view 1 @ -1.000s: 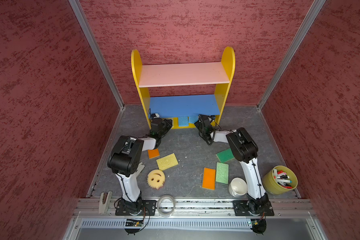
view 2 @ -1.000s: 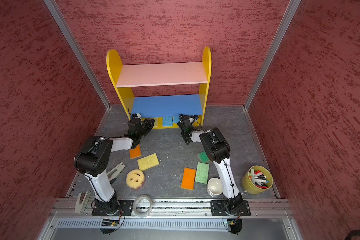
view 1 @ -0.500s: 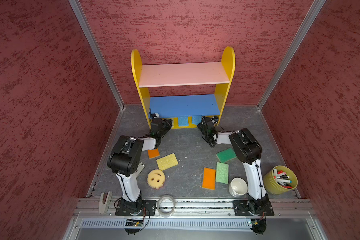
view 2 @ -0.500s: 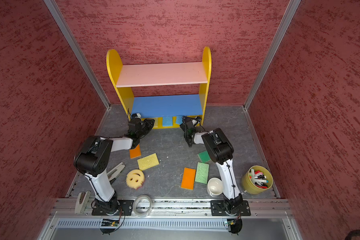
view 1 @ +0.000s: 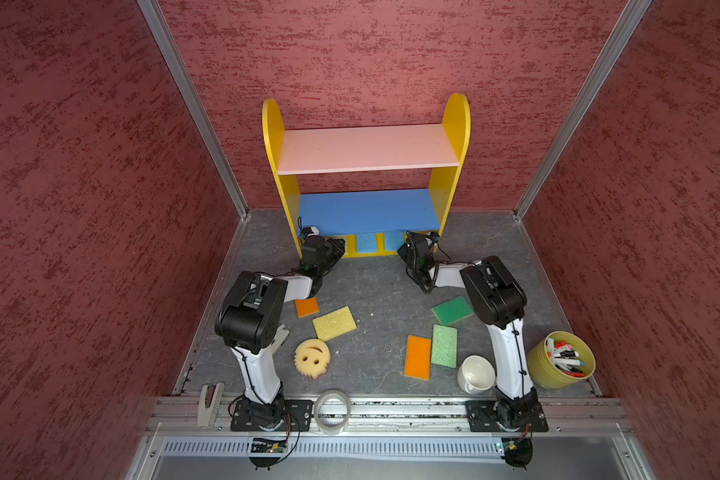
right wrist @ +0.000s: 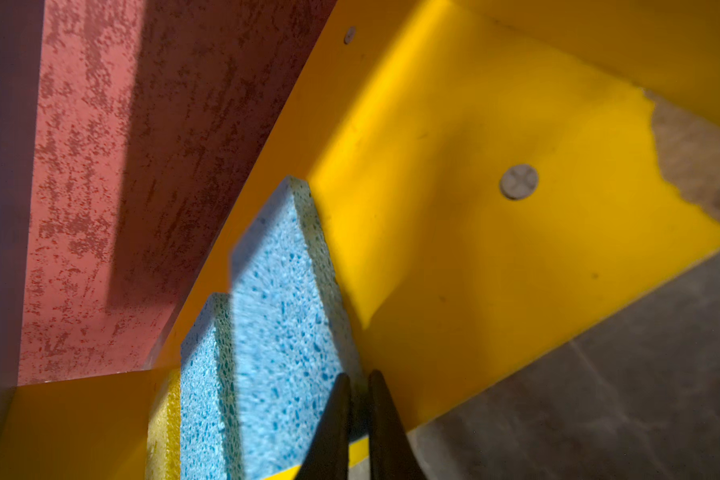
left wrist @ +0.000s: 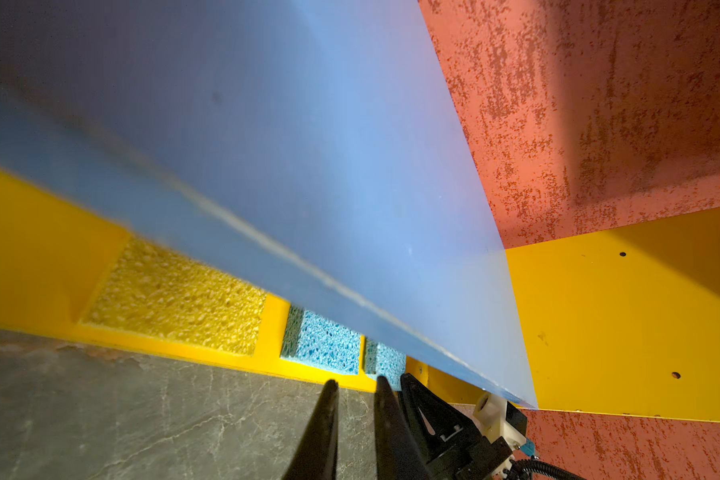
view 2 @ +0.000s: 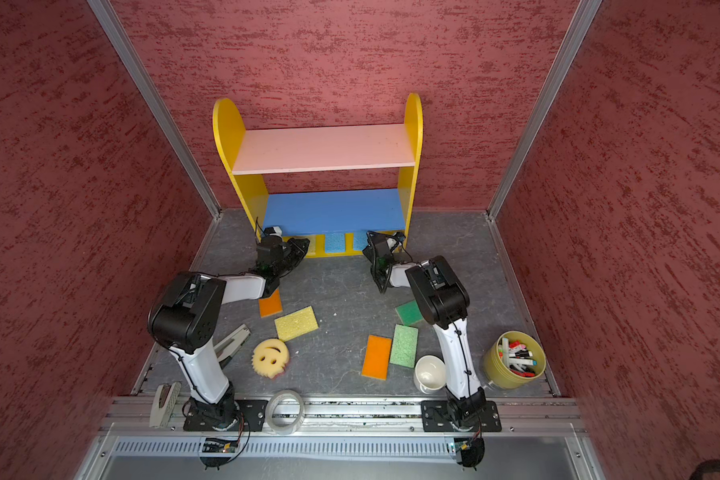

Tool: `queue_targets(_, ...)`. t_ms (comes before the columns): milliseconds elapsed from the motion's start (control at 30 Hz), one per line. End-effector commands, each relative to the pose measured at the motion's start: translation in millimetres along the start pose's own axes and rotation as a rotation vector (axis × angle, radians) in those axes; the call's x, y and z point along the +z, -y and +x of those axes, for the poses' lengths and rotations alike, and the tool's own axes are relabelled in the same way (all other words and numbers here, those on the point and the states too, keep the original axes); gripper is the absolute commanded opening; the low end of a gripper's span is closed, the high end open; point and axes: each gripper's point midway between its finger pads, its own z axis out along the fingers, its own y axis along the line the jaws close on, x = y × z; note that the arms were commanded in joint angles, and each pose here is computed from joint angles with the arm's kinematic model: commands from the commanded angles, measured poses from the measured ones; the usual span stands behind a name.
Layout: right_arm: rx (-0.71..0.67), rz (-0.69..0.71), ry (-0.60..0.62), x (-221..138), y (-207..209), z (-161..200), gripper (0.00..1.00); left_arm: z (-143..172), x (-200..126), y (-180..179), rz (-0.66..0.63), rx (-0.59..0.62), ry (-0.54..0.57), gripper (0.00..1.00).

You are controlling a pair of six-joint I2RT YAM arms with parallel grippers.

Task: Arrange cleaning sponges on a shelf
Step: Move the cleaning sponge to the center of the table, then pick up the cleaning sponge at the center of the table.

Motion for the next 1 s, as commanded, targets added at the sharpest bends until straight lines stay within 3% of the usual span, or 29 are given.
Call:
queue_targets(0, 0.001, -0.030, 0.025, -10, -16, -16, 0.16, 4, 5, 2, 0.007, 0.002, -0.009, 0.18)
queue_targets(433, 0.047, -0.103, 0.003, -22, -26, -18, 0.19, 7, 5, 5, 0.006, 0.011, -0.014, 0.18)
queue_targets(667, 0.047, -0.144, -0.026, -50, -33, -19, 0.23, 9, -3, 18, 0.030, 0.023, -0.018, 0.20)
queue_targets(733, 0.049, -0.157, -0.049, -62, -33, -16, 0.24, 11, -8, 25, 0.035, 0.039, -0.026, 0.26)
queue_targets(867, 0.013, -0.170, -0.099, -93, -31, -7, 0.27, 18, -28, 40, 0.043, 0.079, -0.031, 0.47)
queue_targets(967, -0.063, -0.166, -0.137, -122, -31, 3, 0.32, 19, -49, 46, 0.032, 0.102, -0.018, 0.55)
